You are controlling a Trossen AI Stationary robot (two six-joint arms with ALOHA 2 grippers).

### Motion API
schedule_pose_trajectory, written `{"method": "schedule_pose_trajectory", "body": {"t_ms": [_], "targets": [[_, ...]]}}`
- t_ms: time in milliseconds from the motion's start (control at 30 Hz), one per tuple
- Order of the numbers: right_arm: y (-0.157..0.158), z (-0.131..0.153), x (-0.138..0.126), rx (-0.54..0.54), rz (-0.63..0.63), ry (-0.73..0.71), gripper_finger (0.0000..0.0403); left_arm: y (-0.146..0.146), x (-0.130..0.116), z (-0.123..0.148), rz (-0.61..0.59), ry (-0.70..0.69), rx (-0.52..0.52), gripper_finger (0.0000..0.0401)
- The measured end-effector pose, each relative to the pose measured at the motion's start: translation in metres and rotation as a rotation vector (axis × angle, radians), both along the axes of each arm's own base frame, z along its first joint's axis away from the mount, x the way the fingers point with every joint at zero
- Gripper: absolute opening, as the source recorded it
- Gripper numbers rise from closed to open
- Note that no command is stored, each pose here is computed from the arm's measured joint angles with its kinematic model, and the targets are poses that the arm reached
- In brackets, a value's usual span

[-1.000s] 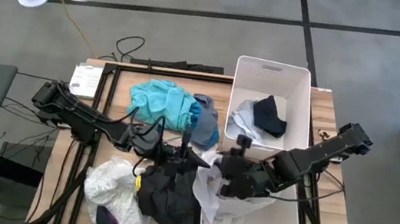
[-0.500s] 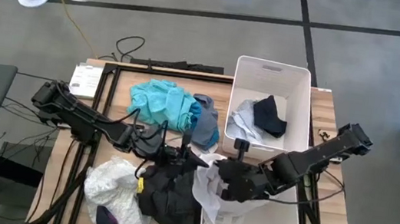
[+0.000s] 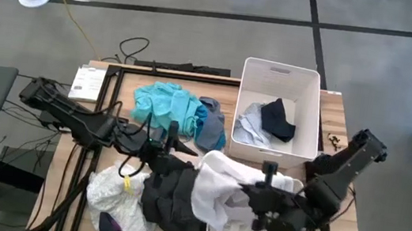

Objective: Sort clothes
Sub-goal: Put the top white shirt into the bottom white laundry bin

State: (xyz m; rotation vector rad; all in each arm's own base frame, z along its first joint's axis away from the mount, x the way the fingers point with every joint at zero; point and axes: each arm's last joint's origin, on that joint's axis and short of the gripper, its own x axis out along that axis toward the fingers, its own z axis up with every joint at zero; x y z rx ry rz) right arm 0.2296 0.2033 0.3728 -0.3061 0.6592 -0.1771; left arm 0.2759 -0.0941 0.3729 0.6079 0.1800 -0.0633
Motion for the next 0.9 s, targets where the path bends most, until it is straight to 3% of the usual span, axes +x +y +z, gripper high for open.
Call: {"method": "schedule_pose_trajectory", "body": {"t_ms": [267,467,600,900], "targets": [[0.03,0.007,-0.041,0.098,0.038,-0.033,0.0,0.009,-0.02,-0.009,0.082,0.185,-0.055,0.016],[0.036,0.001,-0.057,0.246,-0.029,0.003,0.0,0.011,-0.025,-0.021,0.138,0.297,-0.08,0.016],[0.032,-0.009,-0.054,0.301,-0.092,0.064,0.0,0.012,-0.024,-0.033,0.146,0.314,-0.078,0.0159],[0.017,-0.041,-0.019,0.364,-0.14,0.195,0.0,0.017,-0.023,-0.057,0.172,0.361,-0.062,0.0159]]}}
